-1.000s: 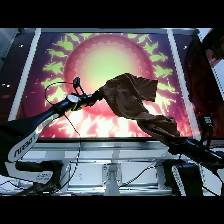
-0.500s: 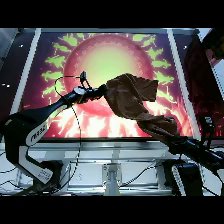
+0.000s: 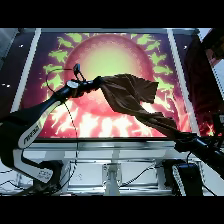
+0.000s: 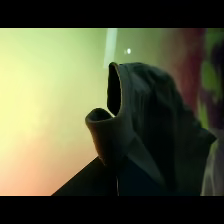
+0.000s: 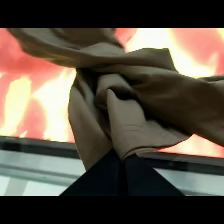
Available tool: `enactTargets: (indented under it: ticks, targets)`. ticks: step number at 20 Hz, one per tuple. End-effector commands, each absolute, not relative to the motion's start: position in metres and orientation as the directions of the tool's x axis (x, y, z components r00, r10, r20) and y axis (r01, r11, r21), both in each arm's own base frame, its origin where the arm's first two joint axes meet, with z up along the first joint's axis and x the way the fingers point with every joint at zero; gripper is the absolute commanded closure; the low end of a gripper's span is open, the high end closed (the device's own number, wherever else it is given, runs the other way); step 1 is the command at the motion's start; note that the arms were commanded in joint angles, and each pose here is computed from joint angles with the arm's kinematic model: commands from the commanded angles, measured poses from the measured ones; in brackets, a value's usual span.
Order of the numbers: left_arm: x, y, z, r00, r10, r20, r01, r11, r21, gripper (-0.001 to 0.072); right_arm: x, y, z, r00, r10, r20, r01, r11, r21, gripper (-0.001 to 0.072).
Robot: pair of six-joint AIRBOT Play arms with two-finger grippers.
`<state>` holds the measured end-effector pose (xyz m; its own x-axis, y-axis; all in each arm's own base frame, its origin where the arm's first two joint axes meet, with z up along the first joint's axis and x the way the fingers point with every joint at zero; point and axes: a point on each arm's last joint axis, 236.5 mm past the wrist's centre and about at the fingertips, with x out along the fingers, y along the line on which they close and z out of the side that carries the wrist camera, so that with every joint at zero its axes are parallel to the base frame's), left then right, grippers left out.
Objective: Fold the clothes and pants, and hang the long-sleeved shirts on hangers.
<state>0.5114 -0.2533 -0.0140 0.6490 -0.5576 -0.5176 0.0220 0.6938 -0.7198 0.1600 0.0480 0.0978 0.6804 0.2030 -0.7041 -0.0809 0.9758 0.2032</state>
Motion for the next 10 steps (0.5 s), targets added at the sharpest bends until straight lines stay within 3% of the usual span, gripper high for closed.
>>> enactTargets:
  ticks: [1, 3, 6, 10]
  targets:
    - [0.520, -0.230, 0.092, 0.755, -0.551, -0.355, 0.207, 0.714, -0.668, 0.0673, 0.179, 0.023, 0.120, 0.773, 0.097, -0.627, -0.030, 0.993, 0.117, 0.0701]
    - [0.506, -0.215, 0.172, 0.805, -0.547, -0.227, 0.321, 0.725, -0.609, 0.0673, 0.200, 0.026, 0.151, 0.862, 0.109, -0.496, -0.030, 0.986, 0.163, 0.0701]
    - [0.461, -0.191, 0.289, 0.850, -0.526, -0.019, 0.470, 0.775, -0.422, 0.0673, 0.222, 0.025, 0.201, 0.953, 0.108, -0.285, -0.052, 0.979, 0.199, 0.0702]
    - [0.381, -0.158, 0.399, 0.856, -0.477, 0.200, 0.513, 0.831, -0.214, 0.0675, 0.223, 0.025, 0.234, 0.979, 0.106, -0.176, -0.069, 0.976, 0.207, 0.0702]
